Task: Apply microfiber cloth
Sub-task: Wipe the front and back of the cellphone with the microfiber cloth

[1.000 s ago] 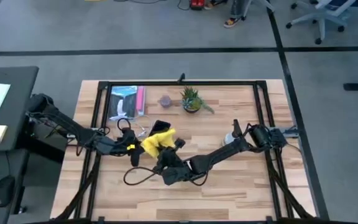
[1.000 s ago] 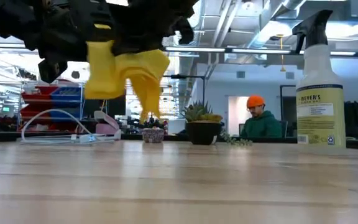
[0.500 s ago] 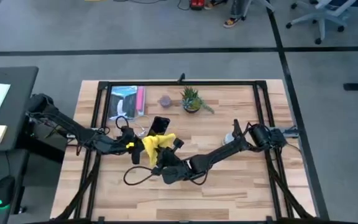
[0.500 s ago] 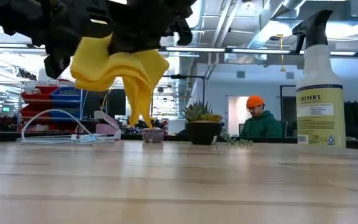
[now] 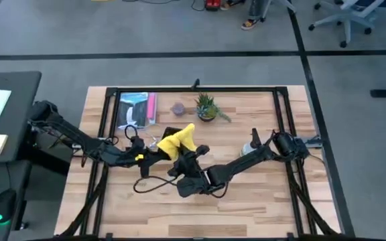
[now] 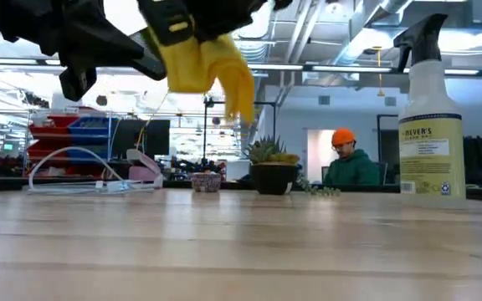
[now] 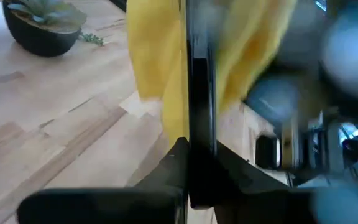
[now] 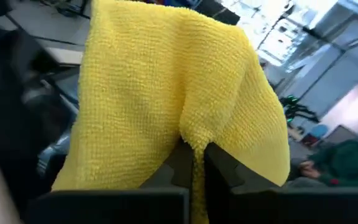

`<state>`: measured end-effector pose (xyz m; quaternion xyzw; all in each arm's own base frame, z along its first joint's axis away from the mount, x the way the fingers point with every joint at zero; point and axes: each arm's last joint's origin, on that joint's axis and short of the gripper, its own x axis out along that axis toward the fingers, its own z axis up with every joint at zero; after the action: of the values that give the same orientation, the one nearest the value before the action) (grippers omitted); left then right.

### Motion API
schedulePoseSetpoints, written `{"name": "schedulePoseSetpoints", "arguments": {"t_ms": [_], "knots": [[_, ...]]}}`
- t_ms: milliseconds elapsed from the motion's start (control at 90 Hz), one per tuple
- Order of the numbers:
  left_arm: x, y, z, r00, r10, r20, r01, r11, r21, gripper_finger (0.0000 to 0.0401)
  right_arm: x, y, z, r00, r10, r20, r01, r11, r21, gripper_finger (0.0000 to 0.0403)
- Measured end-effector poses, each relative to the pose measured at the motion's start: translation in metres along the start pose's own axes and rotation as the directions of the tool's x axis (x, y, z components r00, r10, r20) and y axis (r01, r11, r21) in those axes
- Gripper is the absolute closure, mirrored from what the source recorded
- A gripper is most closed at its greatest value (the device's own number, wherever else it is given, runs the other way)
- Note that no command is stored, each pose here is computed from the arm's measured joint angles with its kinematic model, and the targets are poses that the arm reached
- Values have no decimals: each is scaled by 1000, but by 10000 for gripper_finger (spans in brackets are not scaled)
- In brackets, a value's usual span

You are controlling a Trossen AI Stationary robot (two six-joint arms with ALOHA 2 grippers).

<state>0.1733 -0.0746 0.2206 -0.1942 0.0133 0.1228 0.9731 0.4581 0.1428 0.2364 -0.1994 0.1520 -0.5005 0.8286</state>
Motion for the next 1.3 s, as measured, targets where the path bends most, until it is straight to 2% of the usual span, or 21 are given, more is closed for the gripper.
{"name": "schedulePoseSetpoints", "arguments": {"t_ms": [133, 311, 422, 489, 589, 844, 1033, 1144, 1300], "knots": [[0, 0, -1, 1000, 6, -4, -6, 1000, 6, 387, -1, -7, 10, 1000, 28, 8, -29, 999, 43, 403], [0, 0, 0, 1000, 15, 5, -15, 1000, 3, 387, 5, 4, 8, 974, 223, 34, -226, 967, 116, 403], [0, 1, -1, 1000, 27, 7, -27, 1000, 7, 387, 12, 14, 0, 957, 287, 36, -289, 948, 136, 403], [0, 2, -2, 999, 35, 2, -35, 999, 14, 387, 13, 16, -1, 952, 305, 40, -307, 945, 109, 403], [0, 2, -2, 1000, 30, 0, -30, 999, 13, 387, 16, 15, 0, 957, 286, 39, -288, 954, 87, 403], [-2, 0, -5, 999, 15, -29, -14, 1000, 18, 387, 33, -4, 9, 996, 88, 10, -88, 996, -5, 403], [-2, 2, -9, 997, 10, -72, -8, 1000, 24, 387, 41, -13, 15, 1000, 18, 1, -18, 1000, 11, 403], [-2, 1, -9, 997, 6, -75, -4, 1000, 25, 387, 40, -14, 17, 999, 43, 9, -43, 999, 20, 403], [-2, 1, -10, 997, 4, -77, -1, 999, 34, 387, 33, -5, 16, 975, 218, 51, -222, 971, 93, 403]]}}
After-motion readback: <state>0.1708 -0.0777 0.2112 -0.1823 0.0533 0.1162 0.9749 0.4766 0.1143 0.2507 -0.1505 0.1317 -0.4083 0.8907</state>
